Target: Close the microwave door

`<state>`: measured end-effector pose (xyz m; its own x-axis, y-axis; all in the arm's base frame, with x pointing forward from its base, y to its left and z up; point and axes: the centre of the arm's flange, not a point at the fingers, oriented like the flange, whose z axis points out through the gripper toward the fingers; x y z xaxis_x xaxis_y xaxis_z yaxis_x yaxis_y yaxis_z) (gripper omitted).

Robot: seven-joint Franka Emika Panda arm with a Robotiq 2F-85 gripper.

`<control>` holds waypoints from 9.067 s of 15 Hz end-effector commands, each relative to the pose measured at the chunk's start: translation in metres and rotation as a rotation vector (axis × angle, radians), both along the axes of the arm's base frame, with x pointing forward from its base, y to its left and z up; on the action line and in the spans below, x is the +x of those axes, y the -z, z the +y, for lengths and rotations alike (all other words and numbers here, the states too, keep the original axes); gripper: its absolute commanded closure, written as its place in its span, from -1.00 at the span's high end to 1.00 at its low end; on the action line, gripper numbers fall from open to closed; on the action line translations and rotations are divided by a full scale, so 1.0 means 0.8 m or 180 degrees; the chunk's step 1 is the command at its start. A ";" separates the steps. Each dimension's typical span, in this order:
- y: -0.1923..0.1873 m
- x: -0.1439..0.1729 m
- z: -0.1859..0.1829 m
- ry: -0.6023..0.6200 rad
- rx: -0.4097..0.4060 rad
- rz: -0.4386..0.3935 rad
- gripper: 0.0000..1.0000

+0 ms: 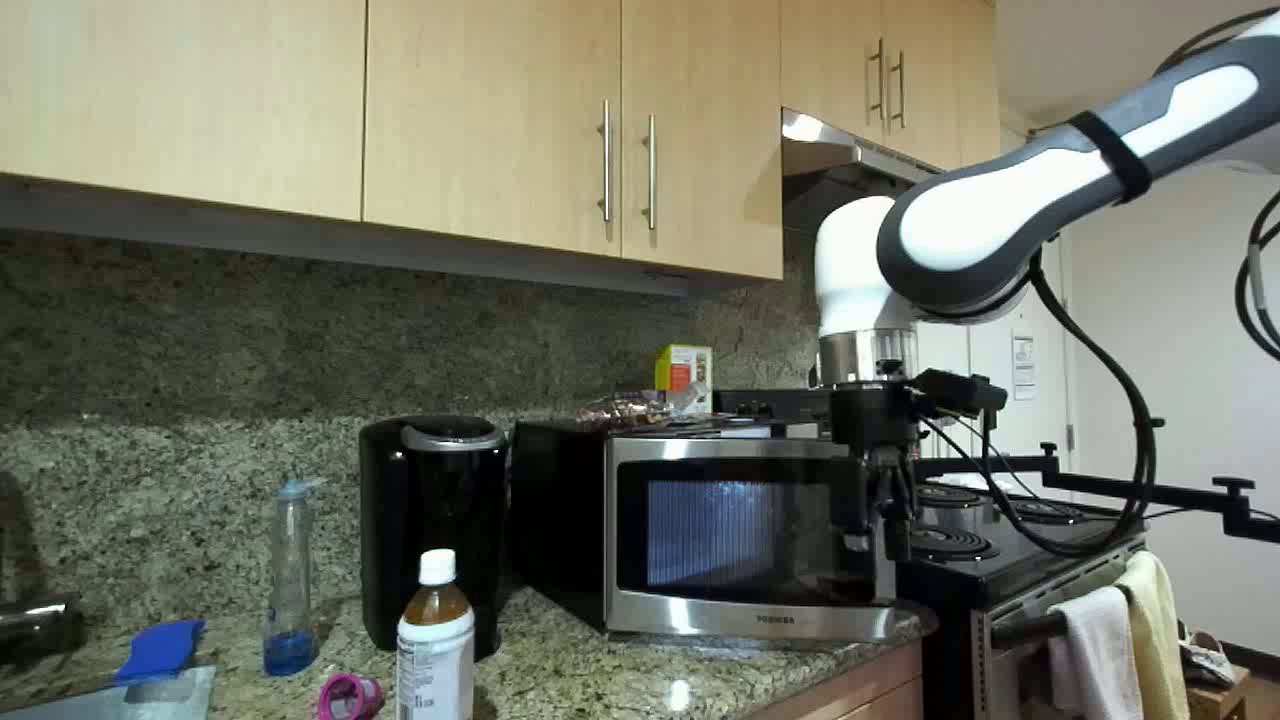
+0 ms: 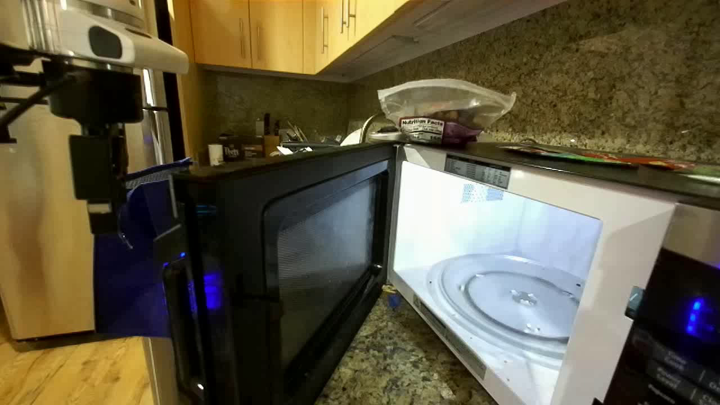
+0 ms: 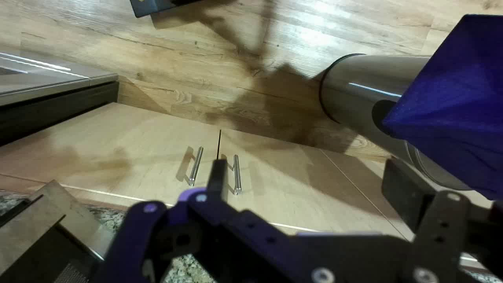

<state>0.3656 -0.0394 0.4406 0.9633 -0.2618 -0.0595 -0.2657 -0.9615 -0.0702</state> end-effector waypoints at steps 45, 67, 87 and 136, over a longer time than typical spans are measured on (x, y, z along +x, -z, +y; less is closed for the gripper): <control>0.012 0.115 -0.170 0.2246 -0.1615 -0.2274 1.00; 0.008 0.174 -0.217 0.2208 -0.1656 -0.2413 1.00; 0.023 0.233 -0.261 0.2178 -0.1911 -0.3005 1.00; 0.085 0.167 -0.280 0.2123 -0.2231 -0.3607 1.00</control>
